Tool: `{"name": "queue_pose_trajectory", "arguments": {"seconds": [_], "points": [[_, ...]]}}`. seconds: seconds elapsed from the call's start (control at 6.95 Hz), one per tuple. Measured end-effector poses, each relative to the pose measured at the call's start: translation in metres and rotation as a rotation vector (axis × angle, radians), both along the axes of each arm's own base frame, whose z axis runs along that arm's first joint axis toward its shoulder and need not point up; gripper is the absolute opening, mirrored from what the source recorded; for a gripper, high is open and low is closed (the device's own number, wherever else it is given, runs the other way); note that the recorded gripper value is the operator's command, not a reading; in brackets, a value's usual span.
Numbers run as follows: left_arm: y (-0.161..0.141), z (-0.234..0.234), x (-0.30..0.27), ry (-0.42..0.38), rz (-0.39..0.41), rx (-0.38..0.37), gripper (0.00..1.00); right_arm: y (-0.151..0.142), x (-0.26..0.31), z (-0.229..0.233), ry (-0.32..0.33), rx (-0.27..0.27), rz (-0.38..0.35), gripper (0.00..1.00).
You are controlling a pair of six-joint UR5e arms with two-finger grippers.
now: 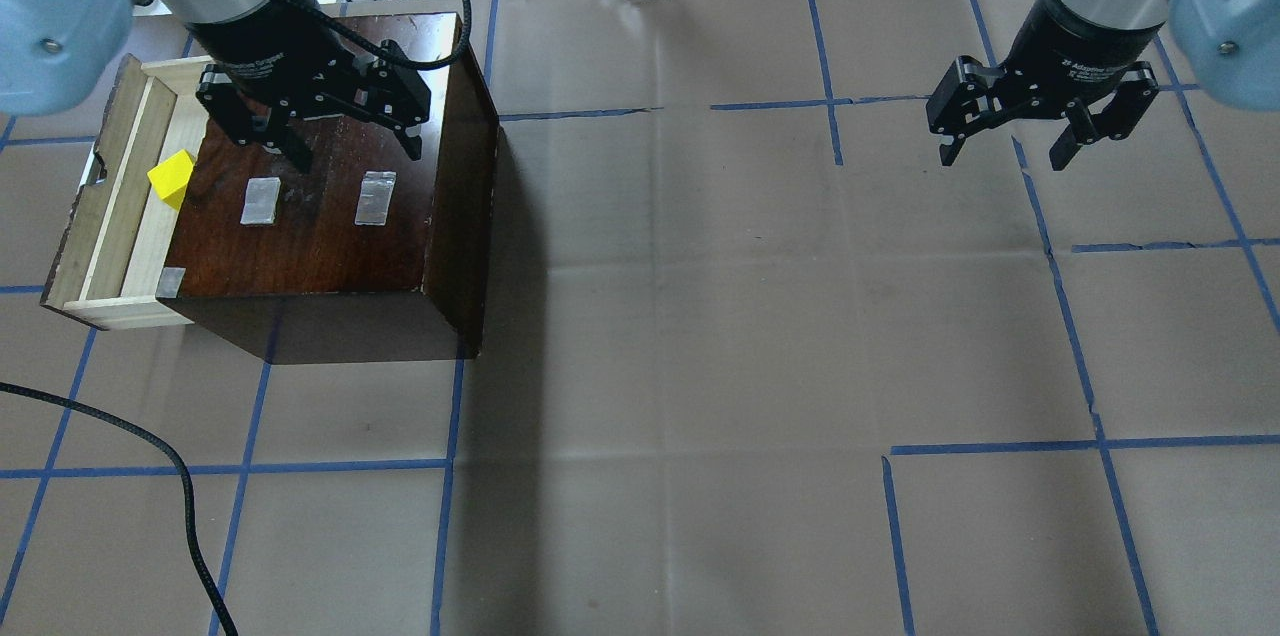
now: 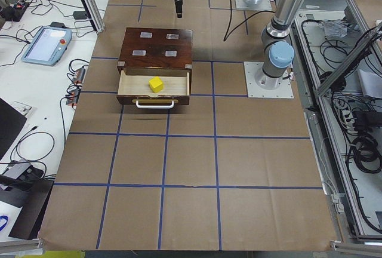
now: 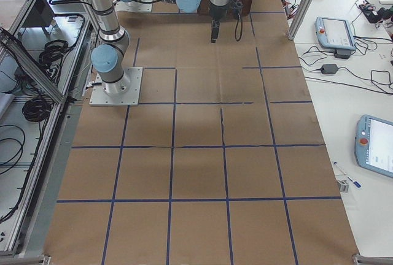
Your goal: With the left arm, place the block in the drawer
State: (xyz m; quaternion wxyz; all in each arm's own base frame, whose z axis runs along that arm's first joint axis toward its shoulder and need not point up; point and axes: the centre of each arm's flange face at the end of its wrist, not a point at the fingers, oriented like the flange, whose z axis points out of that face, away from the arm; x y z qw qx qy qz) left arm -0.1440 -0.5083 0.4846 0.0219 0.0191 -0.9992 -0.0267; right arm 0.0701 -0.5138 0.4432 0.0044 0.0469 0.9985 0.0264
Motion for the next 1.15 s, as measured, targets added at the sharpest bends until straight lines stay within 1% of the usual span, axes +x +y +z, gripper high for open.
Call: {"name": "queue_pose_trajectory", "arguments": {"seconds": [0.43,0.86,1.15], "points": [[0.0108,-0.0114,-0.0028,-0.009,-0.048,0.011,0.99,-0.0001,0.0000,0.0001,0.000,0.000,0.000,1.00],[0.0119,-0.0118,-0.0003,-0.014,-0.058,0.002,0.99,-0.0001,0.0000,0.0003,0.000,-0.001,0.000,1.00],[0.0115,-0.0112,0.0033,-0.046,-0.061,-0.004,0.99,-0.0001,0.0000,0.0002,0.000,-0.001,0.000,1.00]]}}
